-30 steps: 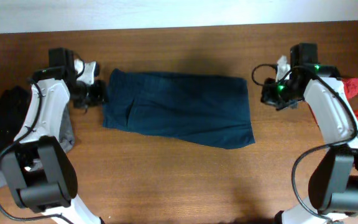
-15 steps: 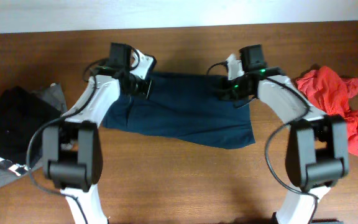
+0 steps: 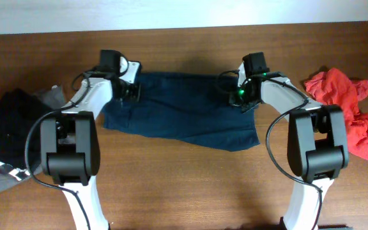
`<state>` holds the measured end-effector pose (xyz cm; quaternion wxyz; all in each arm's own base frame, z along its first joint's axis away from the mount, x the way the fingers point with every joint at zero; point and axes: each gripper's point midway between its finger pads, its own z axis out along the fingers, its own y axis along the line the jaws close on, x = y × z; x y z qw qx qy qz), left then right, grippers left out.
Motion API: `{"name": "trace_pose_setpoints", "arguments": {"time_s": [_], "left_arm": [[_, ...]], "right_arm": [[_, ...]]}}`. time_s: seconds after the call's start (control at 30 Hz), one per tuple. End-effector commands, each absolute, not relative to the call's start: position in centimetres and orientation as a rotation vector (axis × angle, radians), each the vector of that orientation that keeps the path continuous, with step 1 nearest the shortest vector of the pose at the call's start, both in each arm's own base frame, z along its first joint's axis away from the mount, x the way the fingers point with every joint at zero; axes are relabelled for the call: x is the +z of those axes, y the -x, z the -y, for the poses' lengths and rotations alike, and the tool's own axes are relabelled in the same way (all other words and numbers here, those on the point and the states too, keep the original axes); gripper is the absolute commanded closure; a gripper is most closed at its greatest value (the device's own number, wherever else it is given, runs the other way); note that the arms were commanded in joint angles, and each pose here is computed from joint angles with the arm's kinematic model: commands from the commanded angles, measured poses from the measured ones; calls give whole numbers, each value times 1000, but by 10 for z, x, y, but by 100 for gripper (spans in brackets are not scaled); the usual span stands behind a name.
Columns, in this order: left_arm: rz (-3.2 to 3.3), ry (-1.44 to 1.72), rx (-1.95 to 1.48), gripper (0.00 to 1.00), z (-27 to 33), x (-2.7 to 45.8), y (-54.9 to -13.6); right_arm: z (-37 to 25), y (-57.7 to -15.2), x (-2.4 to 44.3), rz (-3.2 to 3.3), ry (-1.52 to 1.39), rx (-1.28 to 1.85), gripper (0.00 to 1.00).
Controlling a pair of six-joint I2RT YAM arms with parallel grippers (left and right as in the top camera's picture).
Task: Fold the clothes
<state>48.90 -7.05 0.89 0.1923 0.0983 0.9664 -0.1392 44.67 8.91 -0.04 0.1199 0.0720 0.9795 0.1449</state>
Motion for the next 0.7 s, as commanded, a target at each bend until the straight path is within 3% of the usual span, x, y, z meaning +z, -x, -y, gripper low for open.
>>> {"name": "trace_pose_setpoints", "arguments": {"time_s": [0.0,0.27,0.4,0.47,0.53,0.57,0.67], "left_arm": [[-2791,-125,-258,100,23,-6,-482],[-2820,-88,-273,100,13,21,-472],[-2784,-74,-264,99,8,64,-468],[-2772,-61,-259,88,3,82,-462],[-2775,-40,-256,59,-3,95,-454],[-2784,-27,-264,50,-6,99,-449],[-2817,-3,-365,35,-3,95,-438]], "right_arm": [[-21,-426,-35,-2956,-415,145,96],[25,-409,-7,-2963,-550,214,95],[14,-410,35,-2902,-390,425,79],[7,-410,57,-2859,-331,494,70],[-2,-410,81,-2806,-271,559,64],[-7,-409,94,-2778,-242,586,62],[-18,-406,121,-2719,-207,660,56]]}}
